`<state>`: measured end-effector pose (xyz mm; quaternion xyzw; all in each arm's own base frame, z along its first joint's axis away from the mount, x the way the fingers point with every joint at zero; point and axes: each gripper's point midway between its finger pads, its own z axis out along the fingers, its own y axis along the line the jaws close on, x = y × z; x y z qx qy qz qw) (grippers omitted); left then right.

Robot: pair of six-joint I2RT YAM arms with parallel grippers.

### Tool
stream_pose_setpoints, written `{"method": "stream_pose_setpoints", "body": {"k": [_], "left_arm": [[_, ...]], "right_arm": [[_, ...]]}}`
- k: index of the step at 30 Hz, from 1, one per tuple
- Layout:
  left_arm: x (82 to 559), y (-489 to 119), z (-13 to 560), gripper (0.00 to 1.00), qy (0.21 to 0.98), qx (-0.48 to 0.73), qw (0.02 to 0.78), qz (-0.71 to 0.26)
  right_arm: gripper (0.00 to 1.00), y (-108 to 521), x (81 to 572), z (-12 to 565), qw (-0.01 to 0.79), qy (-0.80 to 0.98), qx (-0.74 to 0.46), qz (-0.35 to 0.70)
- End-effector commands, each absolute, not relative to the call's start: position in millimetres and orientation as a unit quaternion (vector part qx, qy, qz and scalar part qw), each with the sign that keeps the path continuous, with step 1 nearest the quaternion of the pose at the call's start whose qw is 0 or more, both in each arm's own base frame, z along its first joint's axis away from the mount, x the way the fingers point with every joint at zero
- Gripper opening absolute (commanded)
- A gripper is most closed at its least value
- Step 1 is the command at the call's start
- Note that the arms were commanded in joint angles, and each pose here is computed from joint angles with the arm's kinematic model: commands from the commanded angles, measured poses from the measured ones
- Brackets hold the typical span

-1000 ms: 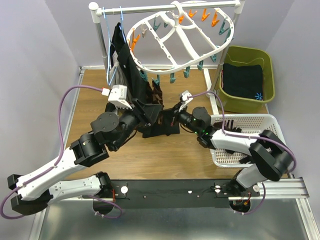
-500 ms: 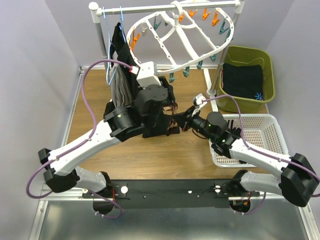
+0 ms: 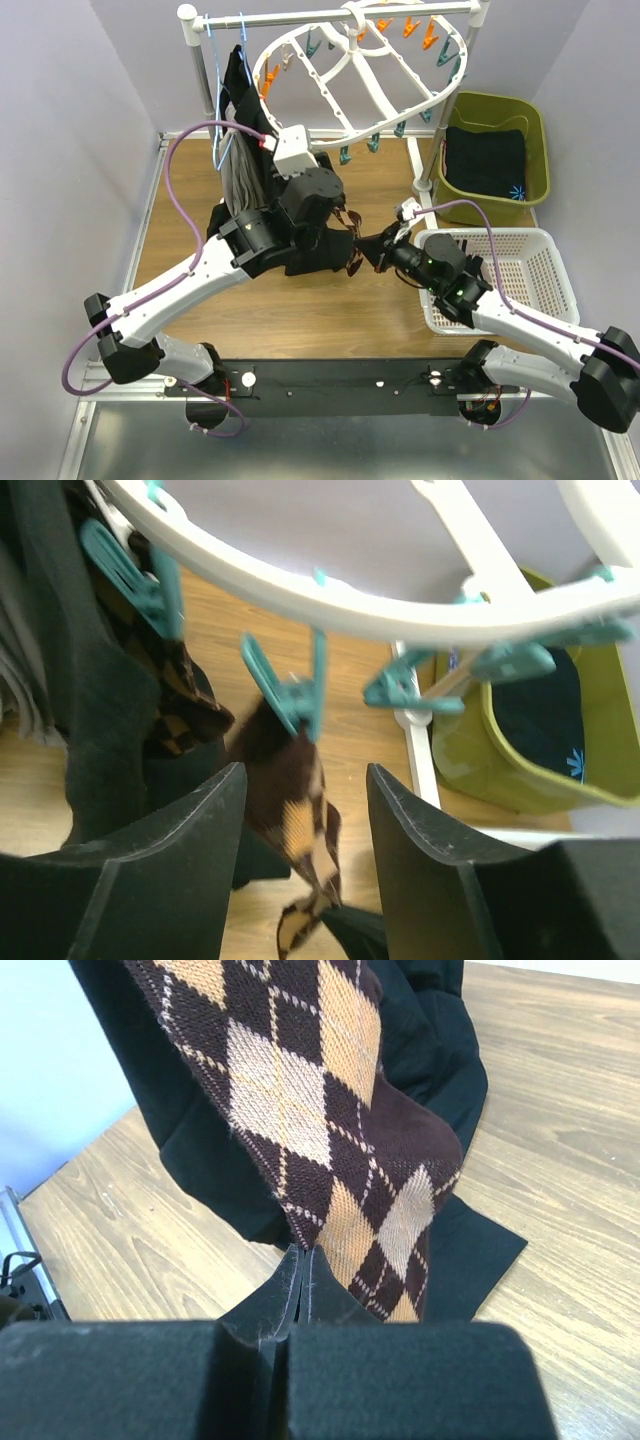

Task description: Remove the socks clipped to the hanger

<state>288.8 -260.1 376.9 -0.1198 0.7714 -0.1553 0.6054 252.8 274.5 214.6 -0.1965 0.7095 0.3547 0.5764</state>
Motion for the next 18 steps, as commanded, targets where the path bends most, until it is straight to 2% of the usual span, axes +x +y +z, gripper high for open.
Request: {"method": "stream_pose_setpoints", "body": {"k": [1,6,18], "left_arm": [[320,-244,380,0.60,0.764,-0.144,0.610,-0.154],[327,-243,391,0.55,0.739,-0.143,0.633,-0.184],[323,-251,405,0.53,0.715,-0.120,0.649,-0.230]], "right_arm": [[0.01,267,247,213,0.582,0.709,-0.197,0.347],[0.01,262,242,213,0.589,0.703,-0.195,0.348],[0.01,261,239,207,0.589,0.699,-0.200,0.352]]}}
